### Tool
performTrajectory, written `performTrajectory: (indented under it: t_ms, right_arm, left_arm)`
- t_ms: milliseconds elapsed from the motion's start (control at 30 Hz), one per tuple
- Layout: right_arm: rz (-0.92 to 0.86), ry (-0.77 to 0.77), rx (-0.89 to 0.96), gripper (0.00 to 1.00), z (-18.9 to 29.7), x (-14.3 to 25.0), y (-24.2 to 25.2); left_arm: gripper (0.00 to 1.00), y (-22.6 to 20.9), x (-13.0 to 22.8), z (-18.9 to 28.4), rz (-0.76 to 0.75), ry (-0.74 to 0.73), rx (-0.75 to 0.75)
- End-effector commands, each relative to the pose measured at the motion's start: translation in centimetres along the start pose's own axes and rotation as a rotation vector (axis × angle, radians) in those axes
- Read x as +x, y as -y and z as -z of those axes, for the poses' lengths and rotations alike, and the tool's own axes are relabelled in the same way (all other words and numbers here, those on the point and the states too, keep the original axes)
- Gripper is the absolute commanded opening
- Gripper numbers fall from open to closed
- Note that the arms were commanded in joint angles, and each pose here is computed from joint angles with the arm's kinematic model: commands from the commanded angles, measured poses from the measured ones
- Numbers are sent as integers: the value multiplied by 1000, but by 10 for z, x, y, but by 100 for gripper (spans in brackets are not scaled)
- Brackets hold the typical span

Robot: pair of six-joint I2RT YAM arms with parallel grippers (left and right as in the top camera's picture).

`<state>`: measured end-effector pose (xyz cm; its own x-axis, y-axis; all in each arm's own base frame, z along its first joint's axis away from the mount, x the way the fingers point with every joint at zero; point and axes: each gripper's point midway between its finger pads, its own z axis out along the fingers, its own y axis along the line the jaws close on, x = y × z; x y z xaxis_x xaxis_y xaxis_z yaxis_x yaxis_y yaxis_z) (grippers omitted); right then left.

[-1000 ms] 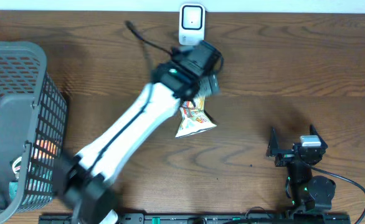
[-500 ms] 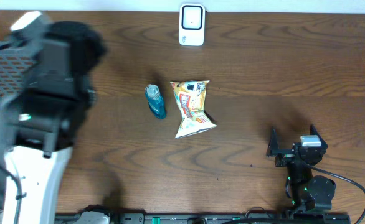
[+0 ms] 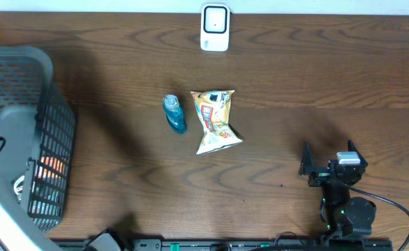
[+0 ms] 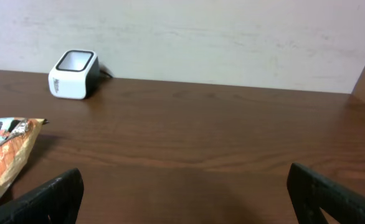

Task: Scan the item barcode
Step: 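Reach into the basket and grasp the Kleenex tissue pack with left gripper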

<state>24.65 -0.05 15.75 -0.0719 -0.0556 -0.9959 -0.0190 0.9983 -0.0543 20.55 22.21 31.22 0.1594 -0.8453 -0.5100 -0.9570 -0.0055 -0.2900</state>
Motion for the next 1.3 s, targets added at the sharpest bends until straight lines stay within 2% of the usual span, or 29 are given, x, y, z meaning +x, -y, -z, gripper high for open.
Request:
performTrajectory:
  t_ms: [0, 167, 400, 733, 1033, 1133, 1267]
  right_arm:
    - [-1, -4, -3, 99, 0, 1, -1]
    - [-1, -4, -3, 99, 0, 1, -1]
    - [-1, -4, -3, 99, 0, 1, -1]
    - [-1, -4, -3, 99, 0, 1, -1]
    - [-1, -4, -3, 99, 0, 1, -1]
    - [-1, -4, -3, 99, 0, 1, -1]
    - [-1, -4, -3, 99, 0, 1, -1]
  left_arm:
    - [98, -7, 25, -43, 72, -219, -73]
    - [98, -12, 57, -97, 60, -399, -198]
    - [98, -23, 101, -151, 46, -540, -349]
    - [98, -47, 153, -200, 18, -570, -377]
    - [100, -70, 182, -229, 17, -563, -365]
    - [77, -77, 188, -229, 13, -576, -384]
    - [54, -74, 181, -225, 15, -557, -371]
